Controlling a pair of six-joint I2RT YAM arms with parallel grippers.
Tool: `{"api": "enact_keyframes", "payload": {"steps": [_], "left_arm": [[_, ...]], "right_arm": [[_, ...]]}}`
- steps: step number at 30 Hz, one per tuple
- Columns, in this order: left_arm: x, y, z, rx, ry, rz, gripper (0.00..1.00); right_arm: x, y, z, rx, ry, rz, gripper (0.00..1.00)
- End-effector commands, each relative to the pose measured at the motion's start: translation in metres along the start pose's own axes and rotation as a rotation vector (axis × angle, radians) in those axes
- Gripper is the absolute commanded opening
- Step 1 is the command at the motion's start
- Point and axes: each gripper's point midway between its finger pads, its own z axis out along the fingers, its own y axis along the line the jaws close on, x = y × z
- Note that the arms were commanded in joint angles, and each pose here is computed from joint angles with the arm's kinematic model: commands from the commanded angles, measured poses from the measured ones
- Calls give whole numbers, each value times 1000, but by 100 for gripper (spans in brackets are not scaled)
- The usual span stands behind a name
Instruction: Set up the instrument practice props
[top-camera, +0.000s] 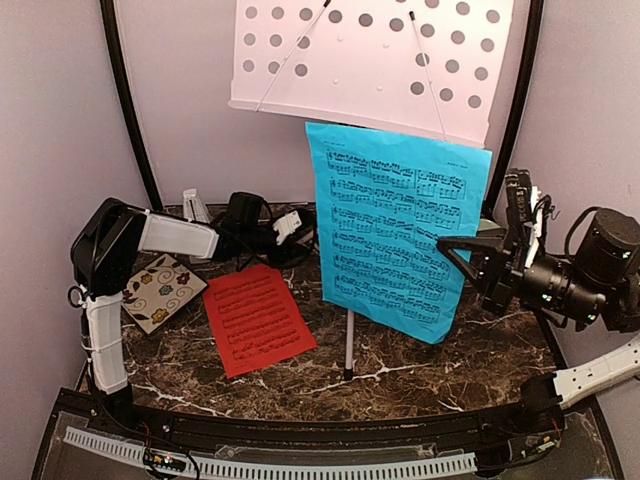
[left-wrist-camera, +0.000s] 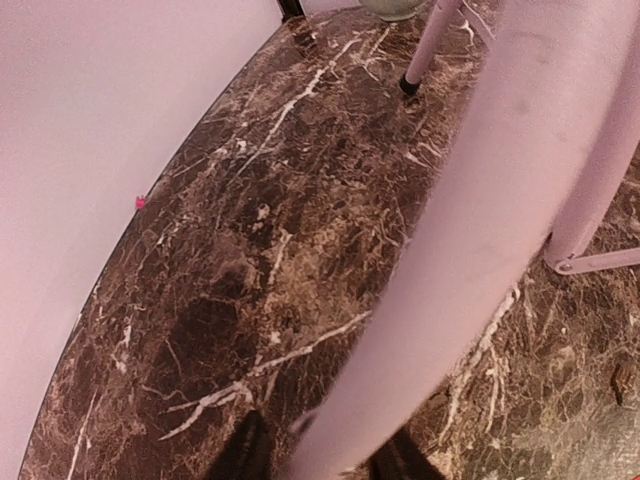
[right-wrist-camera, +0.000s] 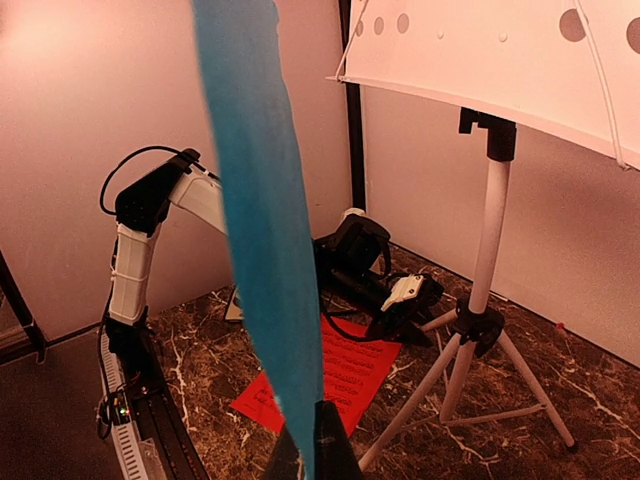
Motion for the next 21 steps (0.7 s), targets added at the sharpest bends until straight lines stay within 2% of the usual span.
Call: {"api": "enact_keyframes", "payload": {"steps": [1,6,11,16,18,21], "left_arm": [[-19,-2,-10,28,-52,2,28],[-22,-10,-27,17,-70,-60,16],[-12,-17,-45,-25,-48,-118,11],[-2,-26,-55,-25,-30,-148,10],[0,-31,-59,-22,-30,-154,13],[-6,-32,-67,-32,-48,-171,37]], "right_arm": [[-26,1,-10,-25,-41,4,0],[-27,18,-8,-114,-22,-58,0],[-31,35,2,-176,15,-120,0],[-40,50,9,-234,3,-137,0],[-53,53,7,-252,-28,-130,0],[-65,57,8,-265,-60,-132,0]]}}
